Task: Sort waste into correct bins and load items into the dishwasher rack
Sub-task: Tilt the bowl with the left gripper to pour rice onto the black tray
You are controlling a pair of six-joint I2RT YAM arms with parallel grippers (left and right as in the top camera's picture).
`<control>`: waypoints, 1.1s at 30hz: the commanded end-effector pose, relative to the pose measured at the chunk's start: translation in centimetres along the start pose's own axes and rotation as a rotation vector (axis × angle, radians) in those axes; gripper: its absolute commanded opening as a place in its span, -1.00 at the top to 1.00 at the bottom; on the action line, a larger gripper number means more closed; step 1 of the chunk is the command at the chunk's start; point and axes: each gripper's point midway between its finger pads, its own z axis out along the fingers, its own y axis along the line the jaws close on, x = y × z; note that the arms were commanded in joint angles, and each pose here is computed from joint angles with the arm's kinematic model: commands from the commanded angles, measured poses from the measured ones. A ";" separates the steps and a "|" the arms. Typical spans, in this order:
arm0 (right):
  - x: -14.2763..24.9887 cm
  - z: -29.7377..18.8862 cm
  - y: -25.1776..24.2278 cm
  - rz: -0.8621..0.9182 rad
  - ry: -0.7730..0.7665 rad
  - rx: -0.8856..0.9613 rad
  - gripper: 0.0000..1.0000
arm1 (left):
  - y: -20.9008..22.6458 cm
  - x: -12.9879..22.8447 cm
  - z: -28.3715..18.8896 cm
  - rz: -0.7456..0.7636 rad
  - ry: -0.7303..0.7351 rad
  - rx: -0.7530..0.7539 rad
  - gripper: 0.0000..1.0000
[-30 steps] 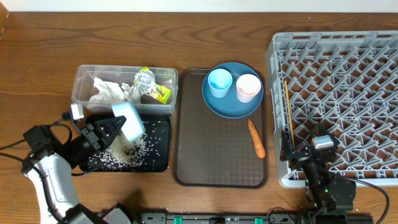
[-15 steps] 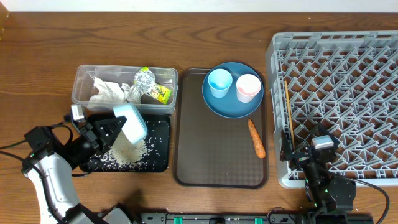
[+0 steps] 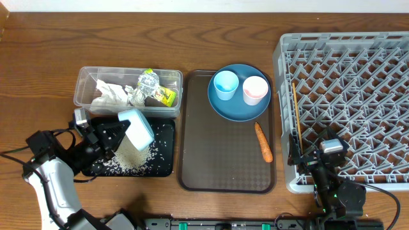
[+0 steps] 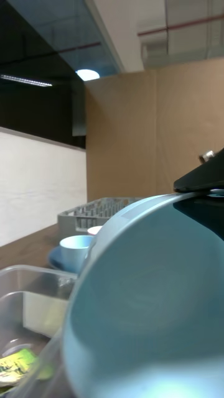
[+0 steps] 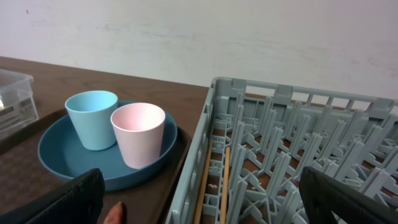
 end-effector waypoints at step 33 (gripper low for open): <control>0.0 0.0 0.1 -0.009 -0.001 -0.003 -0.99 | -1.4 -2.7 0.4 0.169 -0.077 -0.349 0.88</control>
